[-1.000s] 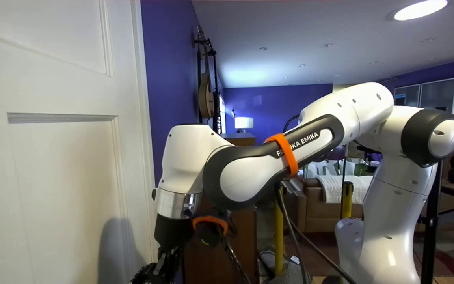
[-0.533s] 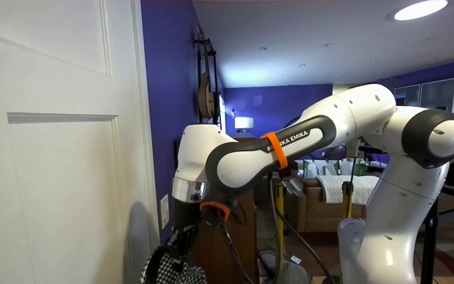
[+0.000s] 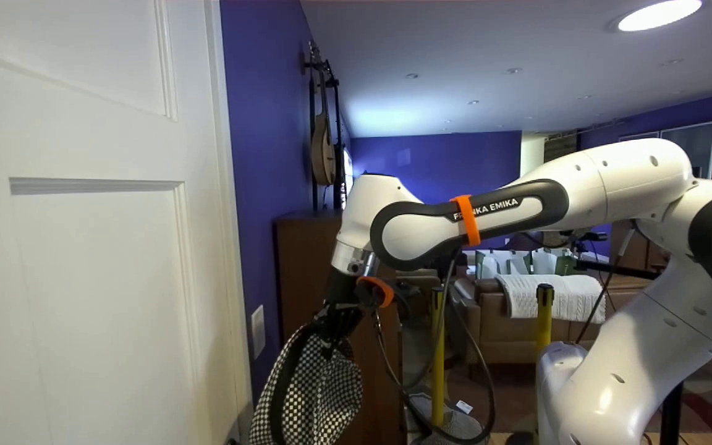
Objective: Put the hat on top of the cabinet
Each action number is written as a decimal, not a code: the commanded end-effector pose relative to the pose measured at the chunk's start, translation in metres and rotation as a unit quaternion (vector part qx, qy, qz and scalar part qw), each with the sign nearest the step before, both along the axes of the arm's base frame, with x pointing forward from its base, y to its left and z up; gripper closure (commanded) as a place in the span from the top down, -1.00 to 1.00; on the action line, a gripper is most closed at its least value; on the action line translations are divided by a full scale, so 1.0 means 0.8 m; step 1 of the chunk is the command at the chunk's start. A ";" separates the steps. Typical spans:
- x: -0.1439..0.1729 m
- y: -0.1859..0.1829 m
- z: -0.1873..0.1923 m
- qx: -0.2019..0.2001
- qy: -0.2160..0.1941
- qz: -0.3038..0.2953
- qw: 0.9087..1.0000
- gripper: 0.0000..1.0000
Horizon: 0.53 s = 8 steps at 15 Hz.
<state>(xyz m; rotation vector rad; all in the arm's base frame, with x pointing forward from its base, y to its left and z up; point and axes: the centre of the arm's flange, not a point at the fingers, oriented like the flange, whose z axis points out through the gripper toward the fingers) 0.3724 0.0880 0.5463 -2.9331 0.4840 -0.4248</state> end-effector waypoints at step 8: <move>-0.005 -0.055 0.016 0.000 -0.023 -0.092 0.995 -0.97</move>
